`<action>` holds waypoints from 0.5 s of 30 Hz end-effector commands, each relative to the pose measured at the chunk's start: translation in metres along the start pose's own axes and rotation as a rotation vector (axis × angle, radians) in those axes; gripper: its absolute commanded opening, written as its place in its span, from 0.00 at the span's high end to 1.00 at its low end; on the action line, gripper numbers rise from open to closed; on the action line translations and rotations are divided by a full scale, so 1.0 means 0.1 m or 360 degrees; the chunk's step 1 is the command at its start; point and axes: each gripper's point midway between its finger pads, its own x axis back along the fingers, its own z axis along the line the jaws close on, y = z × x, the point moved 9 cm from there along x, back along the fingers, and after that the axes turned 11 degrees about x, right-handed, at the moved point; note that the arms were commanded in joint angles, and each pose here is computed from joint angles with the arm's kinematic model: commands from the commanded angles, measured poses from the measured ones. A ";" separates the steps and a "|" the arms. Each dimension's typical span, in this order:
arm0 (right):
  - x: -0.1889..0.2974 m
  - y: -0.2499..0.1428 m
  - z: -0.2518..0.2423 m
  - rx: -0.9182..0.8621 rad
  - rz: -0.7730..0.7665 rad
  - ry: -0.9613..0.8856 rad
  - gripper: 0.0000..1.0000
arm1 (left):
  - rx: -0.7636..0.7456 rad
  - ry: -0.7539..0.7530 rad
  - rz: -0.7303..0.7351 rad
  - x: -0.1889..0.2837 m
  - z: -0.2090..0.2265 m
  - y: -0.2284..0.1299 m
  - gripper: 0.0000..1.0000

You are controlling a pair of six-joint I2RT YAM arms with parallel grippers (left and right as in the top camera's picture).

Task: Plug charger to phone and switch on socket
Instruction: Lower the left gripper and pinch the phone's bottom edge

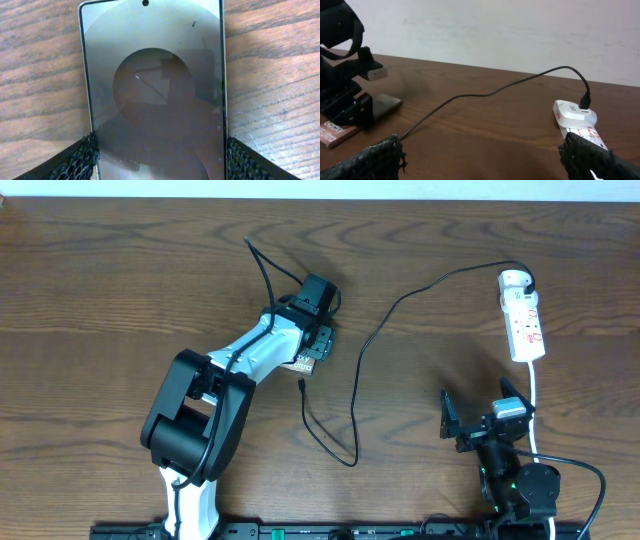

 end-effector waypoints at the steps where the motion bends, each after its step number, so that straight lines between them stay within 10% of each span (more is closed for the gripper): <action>1: 0.00 0.00 -0.01 0.0003 0.0000 -0.0010 0.01 | 0.0093 -0.0009 0.0030 0.03 -0.01 0.06 0.56; 9: 0.00 -0.01 -0.01 0.0003 0.0001 -0.0010 0.01 | 0.0151 -0.0019 -0.0001 0.22 -0.05 0.25 0.60; 15: 0.00 -0.01 -0.01 0.0003 0.0001 -0.0010 0.01 | 0.0036 0.0117 0.0015 0.25 0.02 0.22 0.11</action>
